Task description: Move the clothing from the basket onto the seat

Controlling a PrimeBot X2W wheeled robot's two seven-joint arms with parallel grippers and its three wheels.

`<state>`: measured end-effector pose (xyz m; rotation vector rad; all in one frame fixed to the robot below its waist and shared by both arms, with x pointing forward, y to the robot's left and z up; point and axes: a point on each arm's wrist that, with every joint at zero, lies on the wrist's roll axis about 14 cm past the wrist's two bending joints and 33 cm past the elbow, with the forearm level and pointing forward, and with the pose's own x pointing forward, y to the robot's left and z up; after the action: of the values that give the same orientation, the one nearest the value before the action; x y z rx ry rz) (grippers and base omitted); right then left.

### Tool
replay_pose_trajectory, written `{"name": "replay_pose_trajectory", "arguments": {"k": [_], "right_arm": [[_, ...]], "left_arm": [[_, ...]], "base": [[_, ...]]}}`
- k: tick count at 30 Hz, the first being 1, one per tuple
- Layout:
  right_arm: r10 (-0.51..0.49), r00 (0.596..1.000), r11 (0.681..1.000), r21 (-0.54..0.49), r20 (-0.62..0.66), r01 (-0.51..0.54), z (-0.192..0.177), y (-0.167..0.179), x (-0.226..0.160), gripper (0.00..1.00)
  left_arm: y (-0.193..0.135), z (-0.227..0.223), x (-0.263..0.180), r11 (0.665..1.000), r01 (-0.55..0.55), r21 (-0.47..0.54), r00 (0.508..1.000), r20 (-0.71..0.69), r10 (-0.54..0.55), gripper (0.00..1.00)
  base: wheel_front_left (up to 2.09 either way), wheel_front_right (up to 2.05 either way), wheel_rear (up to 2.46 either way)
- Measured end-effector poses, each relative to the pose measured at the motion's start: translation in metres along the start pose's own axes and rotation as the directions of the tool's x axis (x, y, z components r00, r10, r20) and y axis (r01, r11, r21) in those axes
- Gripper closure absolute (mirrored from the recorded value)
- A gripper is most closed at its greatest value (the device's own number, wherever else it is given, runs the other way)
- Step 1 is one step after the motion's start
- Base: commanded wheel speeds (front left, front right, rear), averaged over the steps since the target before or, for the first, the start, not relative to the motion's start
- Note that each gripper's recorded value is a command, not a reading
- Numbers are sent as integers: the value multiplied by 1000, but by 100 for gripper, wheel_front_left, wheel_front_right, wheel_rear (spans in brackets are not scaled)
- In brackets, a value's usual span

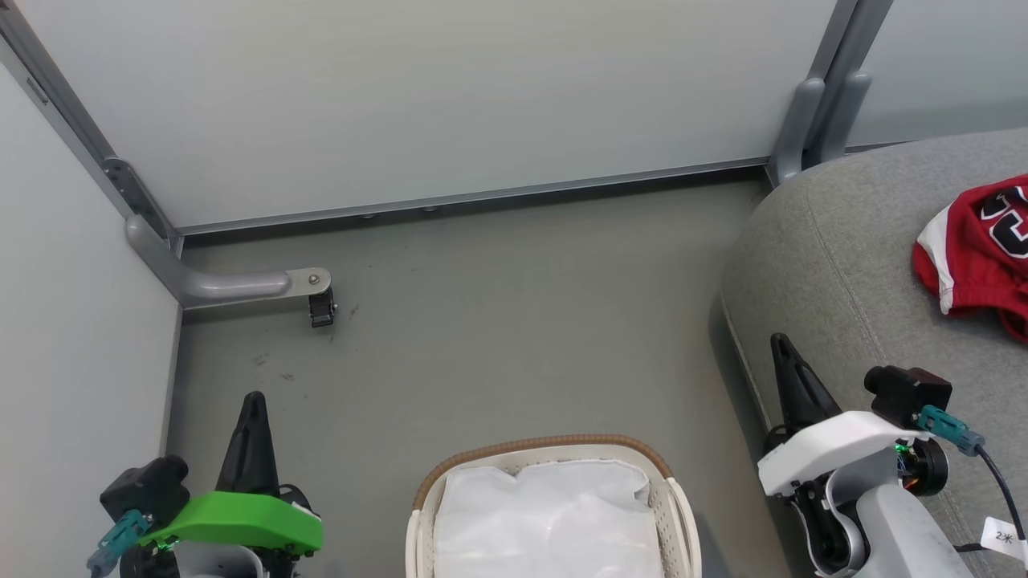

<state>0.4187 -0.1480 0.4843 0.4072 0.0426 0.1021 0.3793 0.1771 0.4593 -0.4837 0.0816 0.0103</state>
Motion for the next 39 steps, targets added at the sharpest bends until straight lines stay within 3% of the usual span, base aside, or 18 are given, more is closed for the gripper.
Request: {"name": "replay_pose_trajectory", "arguments": {"k": [18,39], "right_arm": [[-68,998,959,274,-10,68,3,-15,-8,100],[-99,995,850,519,-9,89,11,-24,-14,100]], "left_arm": [[7,6,0,966,-42,-257,999,-4,43,100],[11,14,1,872,-52,-486,998,-6,56,100]], "base": [[0,0,0],[0,0,0]]}}
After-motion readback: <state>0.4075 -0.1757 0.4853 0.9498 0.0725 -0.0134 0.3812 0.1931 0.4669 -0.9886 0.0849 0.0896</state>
